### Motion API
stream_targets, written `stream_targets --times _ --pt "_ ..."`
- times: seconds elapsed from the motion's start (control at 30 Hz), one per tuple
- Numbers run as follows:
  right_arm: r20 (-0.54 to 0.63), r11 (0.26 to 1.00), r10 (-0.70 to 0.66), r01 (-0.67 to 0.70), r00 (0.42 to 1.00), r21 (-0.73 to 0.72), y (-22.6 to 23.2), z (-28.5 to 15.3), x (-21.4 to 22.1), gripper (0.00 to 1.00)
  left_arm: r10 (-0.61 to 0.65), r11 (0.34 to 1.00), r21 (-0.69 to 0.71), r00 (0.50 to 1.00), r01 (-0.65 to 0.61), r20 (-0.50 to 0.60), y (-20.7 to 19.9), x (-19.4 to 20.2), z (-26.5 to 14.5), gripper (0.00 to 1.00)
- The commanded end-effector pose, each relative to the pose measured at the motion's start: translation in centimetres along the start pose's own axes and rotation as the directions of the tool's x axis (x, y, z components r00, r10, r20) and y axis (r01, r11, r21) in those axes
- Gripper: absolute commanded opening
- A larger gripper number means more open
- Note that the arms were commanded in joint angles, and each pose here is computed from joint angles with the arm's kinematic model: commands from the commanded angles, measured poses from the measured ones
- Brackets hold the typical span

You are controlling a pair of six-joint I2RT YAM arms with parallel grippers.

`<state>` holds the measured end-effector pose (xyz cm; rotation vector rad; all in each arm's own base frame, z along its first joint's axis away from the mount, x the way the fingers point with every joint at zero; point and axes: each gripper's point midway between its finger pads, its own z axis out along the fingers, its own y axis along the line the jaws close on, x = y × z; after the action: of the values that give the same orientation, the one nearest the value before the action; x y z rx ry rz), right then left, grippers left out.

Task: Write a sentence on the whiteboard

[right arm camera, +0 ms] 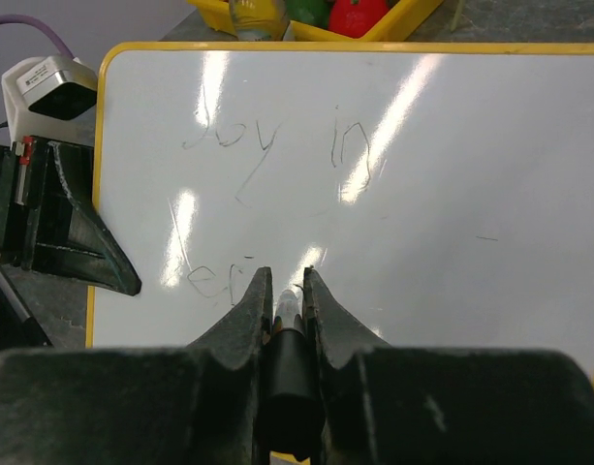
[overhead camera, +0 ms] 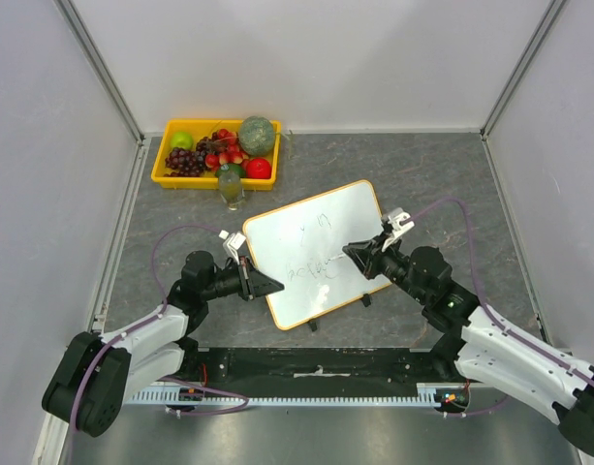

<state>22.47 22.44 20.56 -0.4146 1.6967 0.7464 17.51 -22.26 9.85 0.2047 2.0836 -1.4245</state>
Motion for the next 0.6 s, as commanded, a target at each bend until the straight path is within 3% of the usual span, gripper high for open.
stream_targets --times 0.0,0.57 --pt "0.078 0.999 0.033 -0.036 0.996 0.033 -0.5 1.1 -1.4 0.0 -0.051 0.969 -0.24 0.998 0.054 0.022 5.3 0.9 -0.7 0.02" --pt "-0.067 0.998 0.016 -0.012 0.998 0.057 -1.5 2.5 3.4 0.0 -0.046 0.971 -0.233 0.999 0.049 0.018 5.2 1.0 -0.6 0.02"
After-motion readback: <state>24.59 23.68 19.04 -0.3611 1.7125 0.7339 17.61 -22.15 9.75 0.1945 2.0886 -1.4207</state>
